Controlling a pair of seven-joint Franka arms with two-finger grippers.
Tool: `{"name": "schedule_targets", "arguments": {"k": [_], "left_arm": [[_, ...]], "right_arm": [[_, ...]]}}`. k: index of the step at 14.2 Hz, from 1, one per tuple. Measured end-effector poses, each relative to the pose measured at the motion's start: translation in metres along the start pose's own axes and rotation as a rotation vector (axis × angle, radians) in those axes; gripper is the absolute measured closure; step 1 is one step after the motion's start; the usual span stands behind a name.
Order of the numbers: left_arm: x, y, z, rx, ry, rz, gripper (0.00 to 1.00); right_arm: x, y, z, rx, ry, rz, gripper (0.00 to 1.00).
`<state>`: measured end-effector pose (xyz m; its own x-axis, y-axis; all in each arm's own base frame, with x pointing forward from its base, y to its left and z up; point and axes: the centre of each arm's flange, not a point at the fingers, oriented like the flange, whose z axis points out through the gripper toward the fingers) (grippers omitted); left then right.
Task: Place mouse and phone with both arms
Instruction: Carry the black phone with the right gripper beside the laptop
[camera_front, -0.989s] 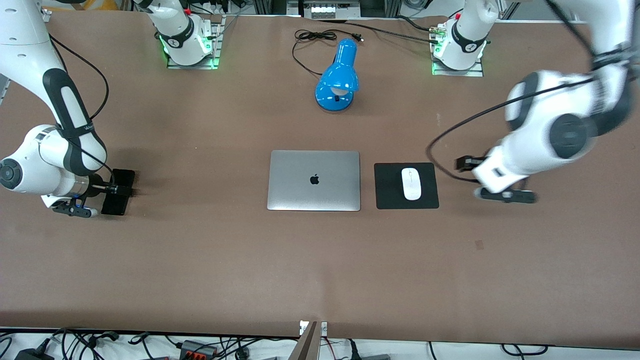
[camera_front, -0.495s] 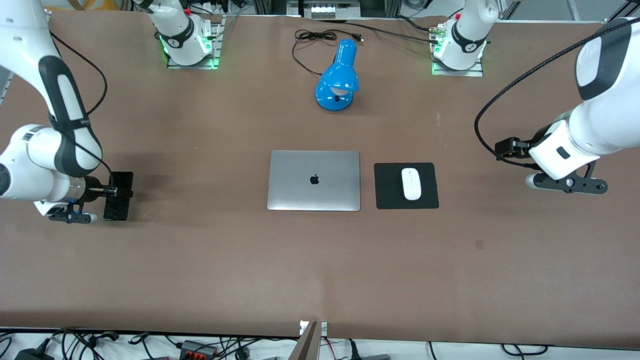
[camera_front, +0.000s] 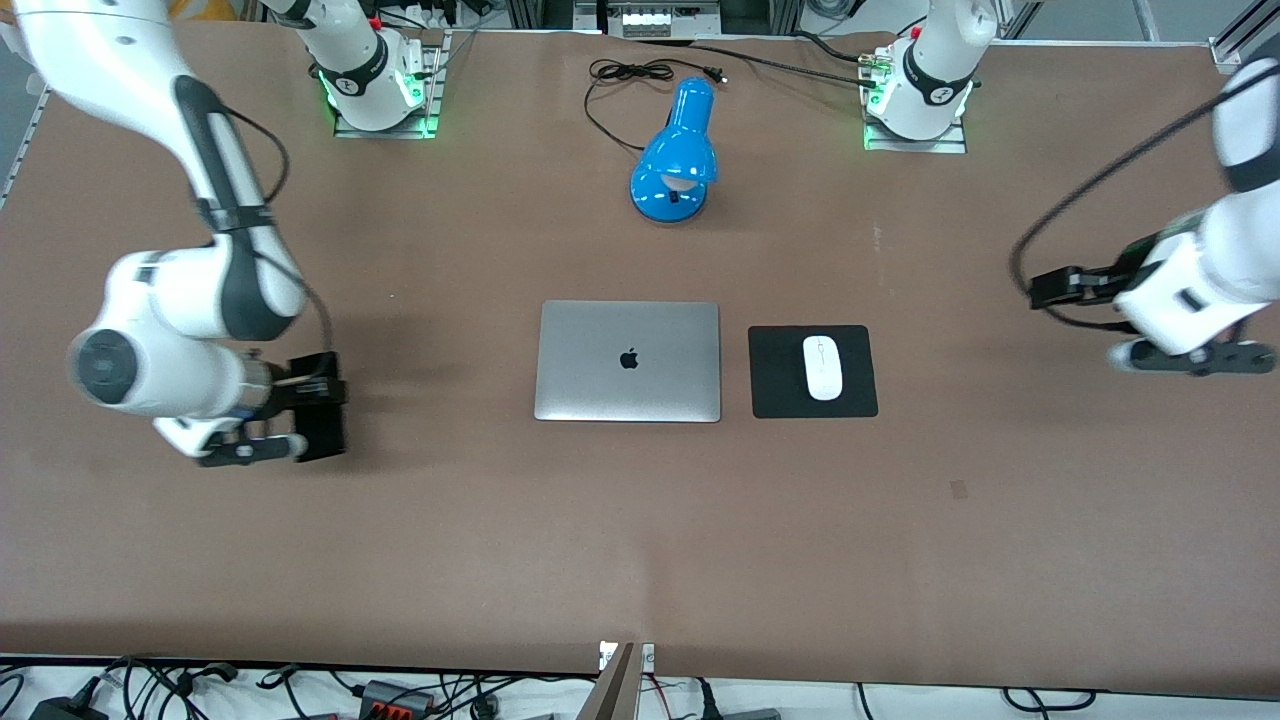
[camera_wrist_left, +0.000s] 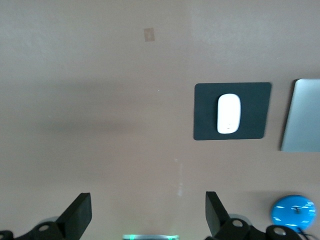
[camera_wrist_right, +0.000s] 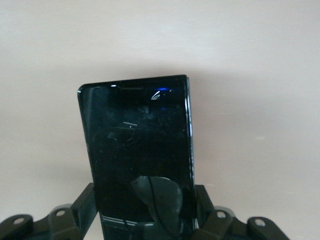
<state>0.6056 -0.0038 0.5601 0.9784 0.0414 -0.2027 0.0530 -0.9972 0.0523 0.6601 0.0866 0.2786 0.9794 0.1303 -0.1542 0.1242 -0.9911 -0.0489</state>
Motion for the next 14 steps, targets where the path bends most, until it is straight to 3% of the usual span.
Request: {"name": "schedule_targets", "arguments": {"k": [3, 7, 14], "left_arm": [[-0.025, -0.038, -0.024, -0.022, 0.087, -0.040, 0.00], [-0.057, -0.019, -0.024, 0.033, 0.174, 0.010, 0.00], [-0.066, 0.019, -0.015, 0.048, 0.180, 0.083, 0.00]], "right_arm": [[0.005, -0.066, 0.032, -0.015, 0.002, 0.059, 0.19], [0.001, -0.129, 0.069, -0.031, -0.004, 0.114, 0.19], [-0.014, -0.184, 0.102, -0.029, -0.022, 0.128, 0.19]]}}
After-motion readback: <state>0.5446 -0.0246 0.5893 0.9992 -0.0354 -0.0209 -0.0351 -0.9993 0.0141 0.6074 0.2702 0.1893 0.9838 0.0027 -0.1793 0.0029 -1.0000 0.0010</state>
